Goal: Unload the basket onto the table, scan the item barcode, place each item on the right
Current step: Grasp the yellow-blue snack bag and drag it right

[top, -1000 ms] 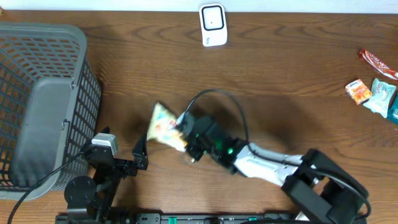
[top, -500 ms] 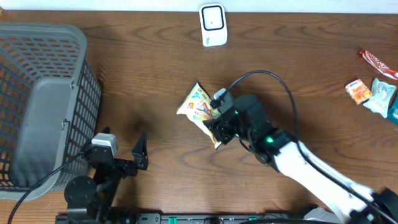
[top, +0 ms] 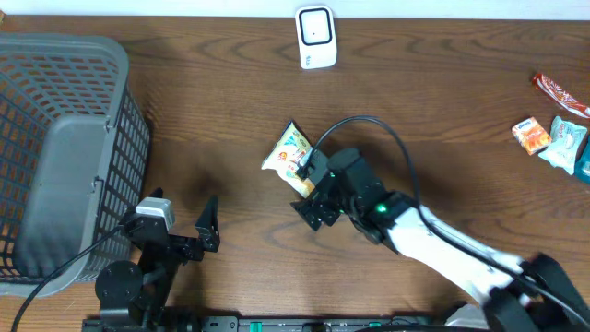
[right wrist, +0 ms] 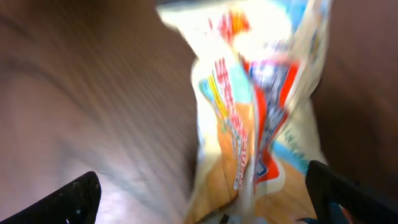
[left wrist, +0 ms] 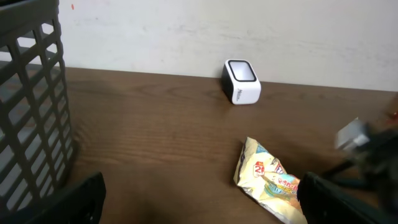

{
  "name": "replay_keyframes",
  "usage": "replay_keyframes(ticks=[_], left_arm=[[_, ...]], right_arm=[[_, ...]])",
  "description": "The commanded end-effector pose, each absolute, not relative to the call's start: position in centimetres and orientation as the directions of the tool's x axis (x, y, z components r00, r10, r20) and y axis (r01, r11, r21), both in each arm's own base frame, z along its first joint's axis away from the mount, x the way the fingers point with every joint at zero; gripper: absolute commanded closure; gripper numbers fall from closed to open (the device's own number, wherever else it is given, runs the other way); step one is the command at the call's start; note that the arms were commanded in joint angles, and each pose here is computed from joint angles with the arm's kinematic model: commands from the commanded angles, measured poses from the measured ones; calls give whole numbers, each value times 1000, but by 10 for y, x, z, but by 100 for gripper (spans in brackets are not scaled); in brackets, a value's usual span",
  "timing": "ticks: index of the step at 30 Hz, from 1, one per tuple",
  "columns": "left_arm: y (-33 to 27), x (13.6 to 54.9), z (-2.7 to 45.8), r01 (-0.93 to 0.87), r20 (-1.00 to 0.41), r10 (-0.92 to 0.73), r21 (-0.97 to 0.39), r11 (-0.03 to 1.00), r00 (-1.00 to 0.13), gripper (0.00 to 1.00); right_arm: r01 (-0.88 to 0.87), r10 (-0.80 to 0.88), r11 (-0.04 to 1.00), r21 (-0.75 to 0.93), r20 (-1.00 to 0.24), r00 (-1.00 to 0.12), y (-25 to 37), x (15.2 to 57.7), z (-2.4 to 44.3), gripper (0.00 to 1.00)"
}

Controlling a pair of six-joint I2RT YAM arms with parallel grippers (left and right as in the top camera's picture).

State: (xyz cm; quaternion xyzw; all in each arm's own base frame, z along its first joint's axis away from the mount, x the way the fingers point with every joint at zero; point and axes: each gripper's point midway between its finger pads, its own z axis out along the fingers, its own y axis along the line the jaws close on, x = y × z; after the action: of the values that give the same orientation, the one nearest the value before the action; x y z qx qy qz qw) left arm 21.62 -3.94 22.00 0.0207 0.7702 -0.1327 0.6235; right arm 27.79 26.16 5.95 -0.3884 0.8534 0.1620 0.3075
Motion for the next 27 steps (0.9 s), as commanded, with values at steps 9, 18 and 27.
replay_keyframes(ticks=[9,18,27], left_arm=[[-43,215,220,218,-968,-119,-168,961,-219,2],[-43,215,220,218,-968,-119,-168,961,-219,2],[-43,215,220,218,-968,-119,-168,961,-219,2]], right_arm=[[-733,-699,654,-185,-518,-493,242,305,11,9],[-777,-701,628,-51,-469,-536,247,293,1,99],[-750,-652,348,562,-430,-624,274,246,112,99]])
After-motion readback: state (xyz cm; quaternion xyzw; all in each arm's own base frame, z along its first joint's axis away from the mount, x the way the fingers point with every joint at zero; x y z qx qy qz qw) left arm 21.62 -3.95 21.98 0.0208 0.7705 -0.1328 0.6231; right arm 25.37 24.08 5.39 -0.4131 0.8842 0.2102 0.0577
